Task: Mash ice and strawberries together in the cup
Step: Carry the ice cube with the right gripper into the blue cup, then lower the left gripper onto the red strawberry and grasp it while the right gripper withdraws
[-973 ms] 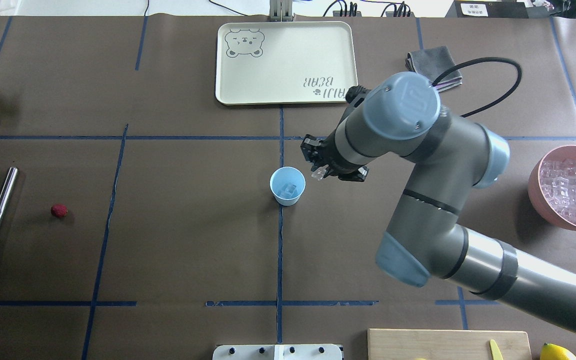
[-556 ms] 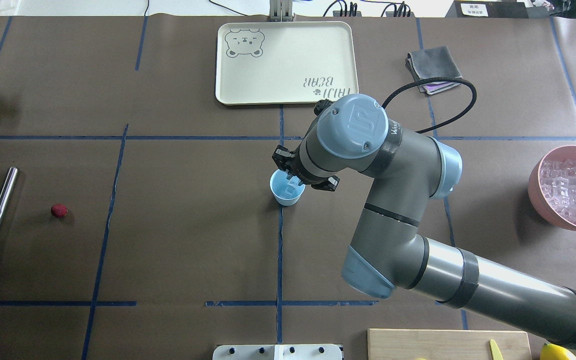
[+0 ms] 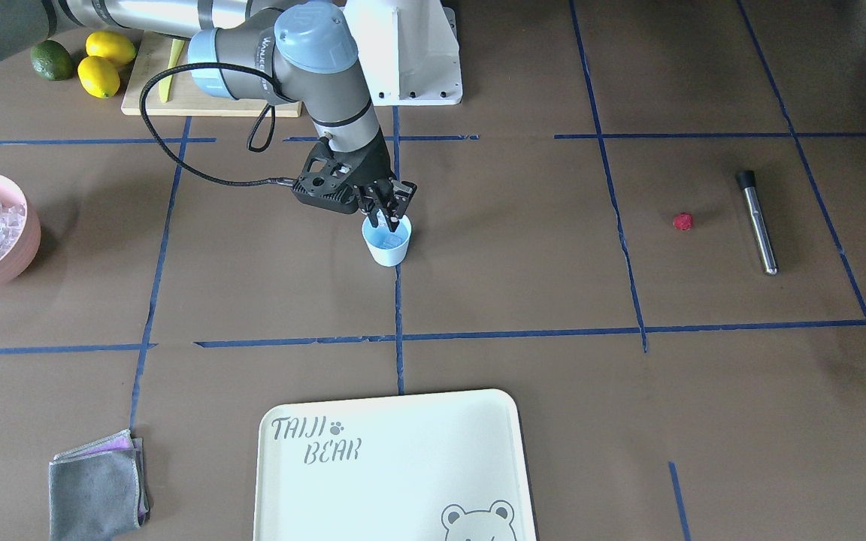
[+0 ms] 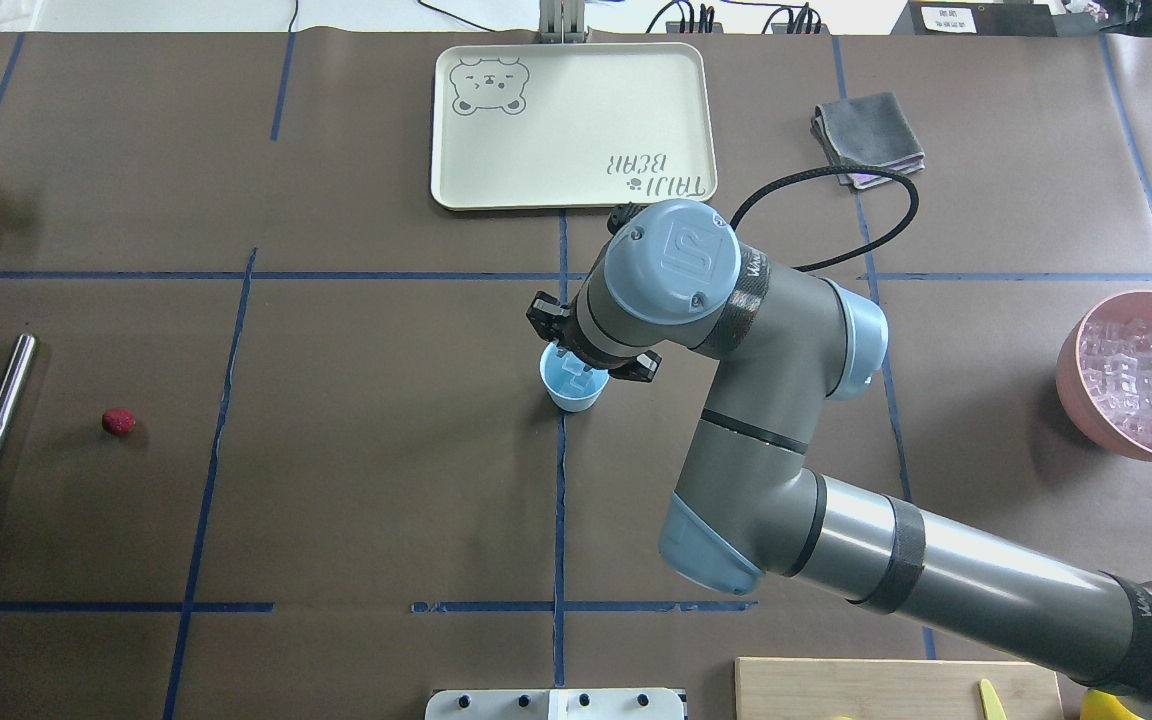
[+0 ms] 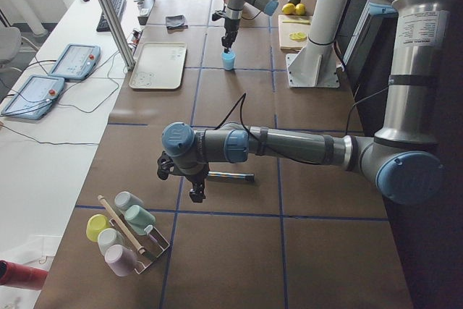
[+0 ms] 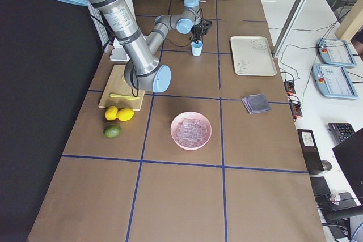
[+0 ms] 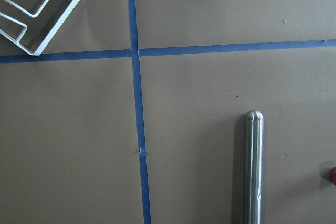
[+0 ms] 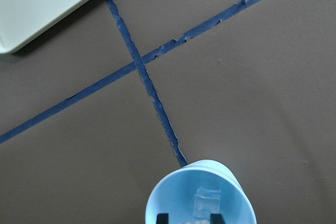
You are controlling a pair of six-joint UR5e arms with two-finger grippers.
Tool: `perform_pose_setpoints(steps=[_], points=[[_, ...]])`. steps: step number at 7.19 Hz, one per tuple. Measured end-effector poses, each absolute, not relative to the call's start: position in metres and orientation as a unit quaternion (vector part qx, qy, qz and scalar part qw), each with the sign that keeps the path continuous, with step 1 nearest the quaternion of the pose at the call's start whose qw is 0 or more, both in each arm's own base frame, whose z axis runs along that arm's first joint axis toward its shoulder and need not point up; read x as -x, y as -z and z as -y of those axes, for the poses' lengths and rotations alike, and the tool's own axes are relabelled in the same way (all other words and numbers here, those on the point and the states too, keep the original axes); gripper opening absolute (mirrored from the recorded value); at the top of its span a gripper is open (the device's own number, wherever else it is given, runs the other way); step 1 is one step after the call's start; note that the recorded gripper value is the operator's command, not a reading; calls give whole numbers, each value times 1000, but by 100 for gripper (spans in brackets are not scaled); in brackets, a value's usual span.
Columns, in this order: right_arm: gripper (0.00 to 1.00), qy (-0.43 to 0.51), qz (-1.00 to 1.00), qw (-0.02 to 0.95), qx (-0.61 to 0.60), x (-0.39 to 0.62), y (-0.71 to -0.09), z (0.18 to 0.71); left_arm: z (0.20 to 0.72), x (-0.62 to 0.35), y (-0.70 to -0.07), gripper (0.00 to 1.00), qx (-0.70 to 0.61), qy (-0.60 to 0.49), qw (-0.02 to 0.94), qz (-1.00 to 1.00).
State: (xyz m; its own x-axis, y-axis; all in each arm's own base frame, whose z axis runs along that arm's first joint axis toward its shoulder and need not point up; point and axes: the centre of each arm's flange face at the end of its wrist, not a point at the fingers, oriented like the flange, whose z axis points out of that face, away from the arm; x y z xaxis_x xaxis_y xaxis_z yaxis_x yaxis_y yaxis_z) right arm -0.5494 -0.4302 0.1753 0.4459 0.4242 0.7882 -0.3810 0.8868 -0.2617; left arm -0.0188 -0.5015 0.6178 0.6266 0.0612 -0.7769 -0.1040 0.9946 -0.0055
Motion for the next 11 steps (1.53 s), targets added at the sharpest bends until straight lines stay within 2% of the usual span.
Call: perform_pose_setpoints(steps=[2, 3, 6, 8, 11], points=[[68, -238, 470, 850, 24, 551, -176, 430, 502, 19, -618, 100, 25, -46, 901, -430], [100, -237, 472, 849, 24, 550, -174, 430, 502, 19, -618, 100, 25, -46, 901, -430], [100, -240, 477, 845, 29, 476, -190, 454, 511, -20, -601, 100, 22, -55, 892, -448], [100, -203, 477, 855, 28, 358, -243, 482, 512, -102, -568, 100, 20, -28, 888, -459], [100, -129, 454, 881, 0, 236, -337, 499, 473, -233, -525, 100, 35, 28, 897, -440]])
